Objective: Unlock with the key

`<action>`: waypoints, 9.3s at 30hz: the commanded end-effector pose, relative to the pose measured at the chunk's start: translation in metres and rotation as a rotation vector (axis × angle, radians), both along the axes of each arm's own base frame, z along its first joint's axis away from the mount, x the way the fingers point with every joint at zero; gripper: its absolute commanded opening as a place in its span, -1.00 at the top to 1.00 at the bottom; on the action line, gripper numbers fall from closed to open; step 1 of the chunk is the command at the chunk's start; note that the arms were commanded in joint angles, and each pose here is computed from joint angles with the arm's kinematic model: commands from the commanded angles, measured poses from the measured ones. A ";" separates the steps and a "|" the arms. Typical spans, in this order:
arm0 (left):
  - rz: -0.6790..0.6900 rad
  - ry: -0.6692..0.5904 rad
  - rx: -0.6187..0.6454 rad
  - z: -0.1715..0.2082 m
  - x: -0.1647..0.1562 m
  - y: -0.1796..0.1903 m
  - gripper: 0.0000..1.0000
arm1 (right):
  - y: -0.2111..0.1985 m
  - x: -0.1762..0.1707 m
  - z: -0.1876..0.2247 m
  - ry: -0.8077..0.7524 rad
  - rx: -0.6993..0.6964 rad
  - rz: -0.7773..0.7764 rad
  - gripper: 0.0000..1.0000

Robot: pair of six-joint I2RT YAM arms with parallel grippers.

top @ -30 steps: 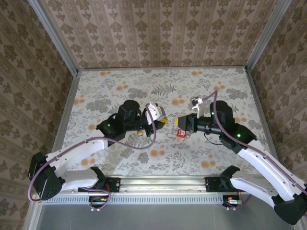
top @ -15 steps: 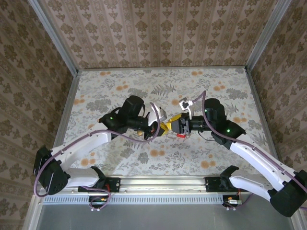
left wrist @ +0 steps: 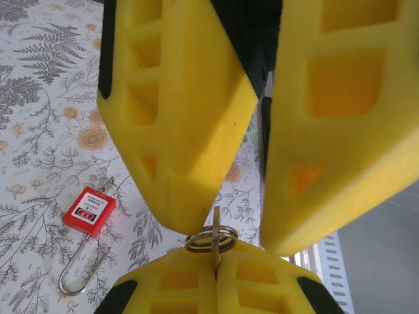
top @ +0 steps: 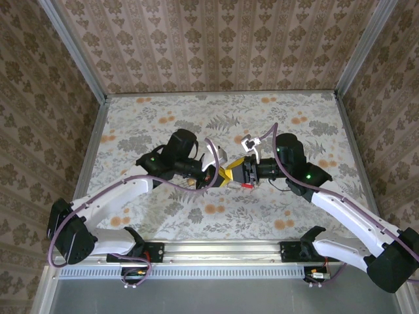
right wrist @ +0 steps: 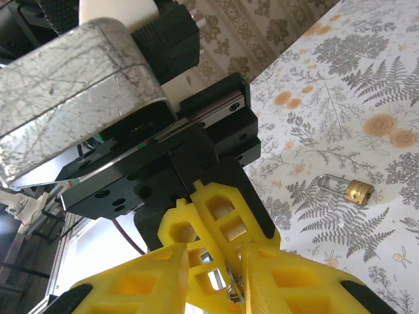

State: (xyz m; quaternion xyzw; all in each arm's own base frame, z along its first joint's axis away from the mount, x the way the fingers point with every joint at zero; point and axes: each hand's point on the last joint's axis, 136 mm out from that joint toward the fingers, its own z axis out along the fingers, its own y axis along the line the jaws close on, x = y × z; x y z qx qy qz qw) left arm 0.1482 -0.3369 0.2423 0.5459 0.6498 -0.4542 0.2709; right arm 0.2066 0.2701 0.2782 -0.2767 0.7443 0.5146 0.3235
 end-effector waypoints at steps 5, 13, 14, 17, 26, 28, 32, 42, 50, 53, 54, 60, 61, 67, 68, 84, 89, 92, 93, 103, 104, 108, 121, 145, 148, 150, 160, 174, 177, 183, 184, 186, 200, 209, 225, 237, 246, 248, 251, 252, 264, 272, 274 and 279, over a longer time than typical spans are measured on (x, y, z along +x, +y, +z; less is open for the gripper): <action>-0.020 0.023 -0.060 0.019 0.001 -0.002 1.00 | 0.005 -0.005 0.004 -0.028 0.011 0.053 0.53; -0.038 0.056 -0.073 0.018 -0.001 -0.005 1.00 | 0.008 -0.007 0.005 -0.028 0.011 0.064 0.58; -0.039 0.058 -0.073 0.018 -0.001 -0.005 1.00 | 0.008 -0.007 0.005 -0.028 0.011 0.067 0.58; -0.045 0.062 -0.074 0.018 -0.002 -0.006 1.00 | 0.010 -0.008 0.006 -0.030 0.010 0.072 0.59; -0.022 0.051 -0.062 0.014 0.002 -0.004 1.00 | 0.007 -0.007 0.005 -0.025 -0.004 0.040 1.00; 0.000 0.040 -0.052 0.012 0.005 -0.002 0.80 | 0.005 -0.006 0.006 -0.030 -0.004 0.024 1.00; 0.068 -0.016 -0.019 0.006 0.014 0.004 0.15 | -0.002 0.002 0.006 -0.053 -0.030 -0.051 1.00; 0.907 -0.304 0.294 -0.034 0.127 0.111 -0.46 | -0.032 0.028 -0.008 -0.071 -0.080 -0.281 1.00; 1.081 -0.041 0.674 -0.102 0.144 0.160 -0.38 | -0.037 0.027 -0.020 -0.045 -0.086 -0.295 1.00; 0.972 0.060 0.870 -0.135 0.132 0.159 -0.34 | -0.039 0.026 -0.024 -0.043 -0.084 -0.299 1.00; 0.943 0.089 0.931 -0.146 0.128 0.160 -0.34 | -0.039 0.025 -0.025 -0.042 -0.081 -0.298 1.00; 0.816 0.168 1.011 -0.187 0.122 0.137 -0.40 | -0.042 0.023 -0.029 -0.037 -0.078 -0.294 1.00; 0.792 0.176 1.005 -0.190 0.120 0.130 -0.41 | -0.043 0.022 -0.029 -0.036 -0.077 -0.295 1.00; 0.750 0.216 1.001 -0.206 0.117 0.117 -0.41 | -0.047 0.019 -0.030 -0.035 -0.075 -0.298 1.00; 0.751 0.221 1.001 -0.208 0.117 0.117 -0.41 | -0.048 0.019 -0.030 -0.035 -0.076 -0.299 1.00; 0.738 0.383 0.946 -0.213 0.086 0.115 -0.42 | -0.047 0.020 -0.028 -0.029 -0.059 -0.294 1.00; 0.751 0.373 0.933 -0.205 0.086 0.114 -0.42 | -0.047 0.021 -0.028 -0.029 -0.059 -0.296 1.00; 0.779 0.333 0.983 -0.208 0.093 0.123 -0.39 | -0.047 0.022 -0.028 -0.028 -0.057 -0.297 1.00; 0.785 0.324 1.000 -0.210 0.095 0.125 -0.36 | -0.047 0.022 -0.028 -0.028 -0.057 -0.297 1.00; 0.798 0.257 1.078 -0.222 0.105 0.127 -0.09 | -0.048 0.019 -0.029 -0.027 -0.055 -0.296 1.00; 0.797 0.259 1.076 -0.223 0.106 0.127 -0.06 | -0.048 0.019 -0.029 -0.027 -0.055 -0.296 1.00; 0.806 0.260 1.069 -0.225 0.109 0.127 0.03 | -0.049 0.017 -0.030 -0.027 -0.054 -0.297 1.00; 0.850 0.280 1.034 -0.232 0.116 0.128 0.12 | -0.051 0.016 -0.030 -0.027 -0.054 -0.303 1.00; 0.834 0.116 0.871 -0.188 0.122 0.116 0.39 | -0.054 0.019 -0.037 -0.001 -0.065 -0.333 1.00; 0.839 0.064 0.821 -0.175 0.123 0.111 0.40 | -0.055 0.019 -0.037 0.002 -0.063 -0.345 1.00; 0.847 0.025 0.787 -0.167 0.123 0.109 0.40 | -0.057 0.021 -0.037 0.006 -0.067 -0.361 1.00; 0.869 -0.266 0.479 -0.105 0.117 0.090 0.37 | -0.070 0.032 -0.025 0.039 -0.049 -0.488 1.00; 0.778 -0.580 0.124 -0.019 0.076 0.065 0.36 | -0.061 0.041 -0.007 0.032 -0.031 -0.619 1.00; 0.740 -0.616 0.099 -0.009 0.066 0.056 0.36 | -0.052 0.040 0.001 0.028 -0.029 -0.619 1.00; 0.675 -0.694 0.080 0.005 0.046 0.038 0.36 | -0.045 0.040 0.012 0.025 0.000 -0.632 1.00; 0.667 -0.705 0.079 0.006 0.043 0.035 0.36 | -0.045 0.040 0.013 0.023 0.002 -0.635 1.00; 0.648 -0.724 0.077 0.008 0.039 0.029 0.36 | -0.042 0.039 0.014 0.023 0.003 -0.632 1.00; 0.590 -0.747 0.053 0.018 0.027 0.011 0.37 | -0.021 0.023 0.015 -0.017 0.022 -0.523 1.00; 0.588 -0.750 0.056 0.019 0.028 0.006 0.38 | -0.014 0.022 0.006 0.016 0.029 -0.507 1.00; 0.595 -0.748 0.058 0.020 0.029 0.006 0.41 | -0.015 0.025 -0.005 0.046 0.017 -0.534 1.00; 0.591 -0.744 0.059 0.019 0.028 0.005 0.44 | -0.020 0.029 -0.008 0.062 0.016 -0.576 1.00; 0.590 -0.746 0.062 0.018 0.027 0.005 0.45 | -0.020 0.031 -0.011 0.070 0.013 -0.586 1.00; 0.588 -0.747 0.064 0.017 0.027 0.004 0.45 | -0.019 0.031 -0.011 0.071 0.014 -0.581 1.00; 0.588 -0.747 0.065 0.016 0.027 0.004 0.46 | -0.019 0.030 -0.011 0.073 0.015 -0.578 1.00; 0.590 -0.748 0.065 0.016 0.027 0.004 0.46 | -0.019 0.030 -0.011 0.074 0.014 -0.578 1.00; 0.589 -0.742 0.057 0.019 0.026 0.004 0.47 | -0.016 0.030 -0.019 0.081 -0.006 -0.571 1.00; 0.588 -0.743 0.053 0.020 0.025 0.003 0.48 | -0.014 0.030 -0.020 0.083 -0.002 -0.568 1.00; 0.589 -0.744 0.049 0.021 0.025 0.003 0.48 | -0.014 0.031 -0.023 0.083 -0.012 -0.572 1.00; 0.606 -0.739 0.031 0.027 0.026 0.003 0.49 | -0.013 0.030 -0.028 0.077 -0.027 -0.581 1.00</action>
